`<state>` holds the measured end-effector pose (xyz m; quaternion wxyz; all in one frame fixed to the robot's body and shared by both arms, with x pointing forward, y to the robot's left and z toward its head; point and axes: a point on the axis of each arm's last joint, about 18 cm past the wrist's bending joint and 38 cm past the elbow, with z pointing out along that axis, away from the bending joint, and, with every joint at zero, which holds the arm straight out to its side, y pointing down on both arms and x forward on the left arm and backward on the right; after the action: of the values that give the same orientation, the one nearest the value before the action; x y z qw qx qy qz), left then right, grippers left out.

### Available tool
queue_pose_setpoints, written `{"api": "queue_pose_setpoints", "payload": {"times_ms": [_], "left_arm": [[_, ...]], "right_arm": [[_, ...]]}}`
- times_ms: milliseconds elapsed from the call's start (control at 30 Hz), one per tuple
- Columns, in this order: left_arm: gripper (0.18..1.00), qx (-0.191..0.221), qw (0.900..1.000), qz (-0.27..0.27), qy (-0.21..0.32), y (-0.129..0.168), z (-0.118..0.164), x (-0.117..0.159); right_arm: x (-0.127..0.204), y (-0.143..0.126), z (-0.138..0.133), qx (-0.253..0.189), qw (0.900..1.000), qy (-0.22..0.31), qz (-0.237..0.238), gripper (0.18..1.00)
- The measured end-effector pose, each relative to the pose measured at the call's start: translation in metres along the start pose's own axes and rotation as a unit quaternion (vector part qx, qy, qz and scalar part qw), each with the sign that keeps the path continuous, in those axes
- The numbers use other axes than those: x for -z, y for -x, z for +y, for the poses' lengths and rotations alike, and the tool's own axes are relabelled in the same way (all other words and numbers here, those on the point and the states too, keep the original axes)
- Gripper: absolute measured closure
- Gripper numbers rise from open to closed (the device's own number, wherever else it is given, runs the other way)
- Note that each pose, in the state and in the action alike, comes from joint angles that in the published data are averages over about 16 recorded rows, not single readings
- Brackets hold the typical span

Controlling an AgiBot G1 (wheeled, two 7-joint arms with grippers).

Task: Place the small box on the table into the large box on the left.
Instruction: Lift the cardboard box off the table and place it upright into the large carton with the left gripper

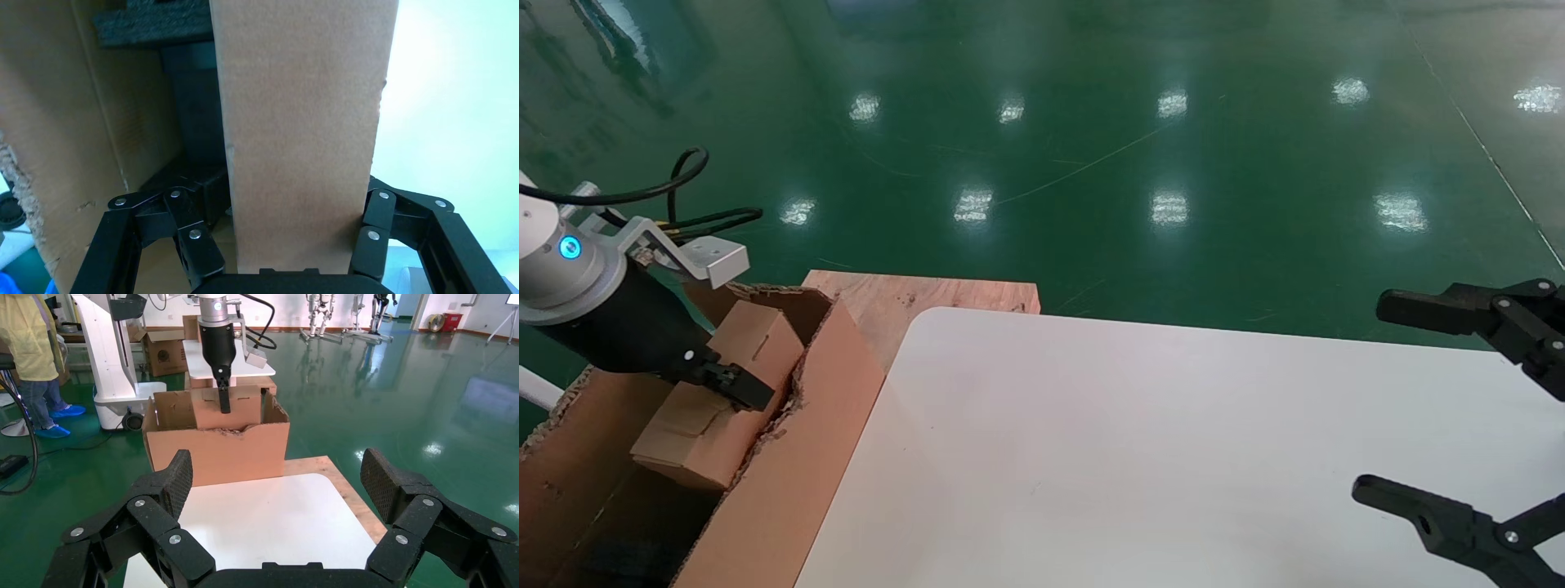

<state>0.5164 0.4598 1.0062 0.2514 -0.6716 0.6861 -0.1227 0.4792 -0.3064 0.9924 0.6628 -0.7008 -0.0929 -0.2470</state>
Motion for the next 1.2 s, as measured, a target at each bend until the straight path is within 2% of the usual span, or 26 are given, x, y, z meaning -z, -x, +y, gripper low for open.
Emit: {"api": "queue_pose_setpoints", "payload": {"times_ms": [500, 1200], "left_arm": [[0.893, 0.023, 0.9995, -0.014, 0.013, 0.029, 0.012, -0.015], [0.894, 0.043, 0.9970, -0.043, 0.049, 0.081, 0.046, -0.047]], "right_arm": [[0.000, 0.000, 0.000, 0.000, 1.000, 0.000, 0.000, 0.178], [0.000, 0.000, 0.000, 0.000, 1.000, 0.000, 0.000, 0.178]]}}
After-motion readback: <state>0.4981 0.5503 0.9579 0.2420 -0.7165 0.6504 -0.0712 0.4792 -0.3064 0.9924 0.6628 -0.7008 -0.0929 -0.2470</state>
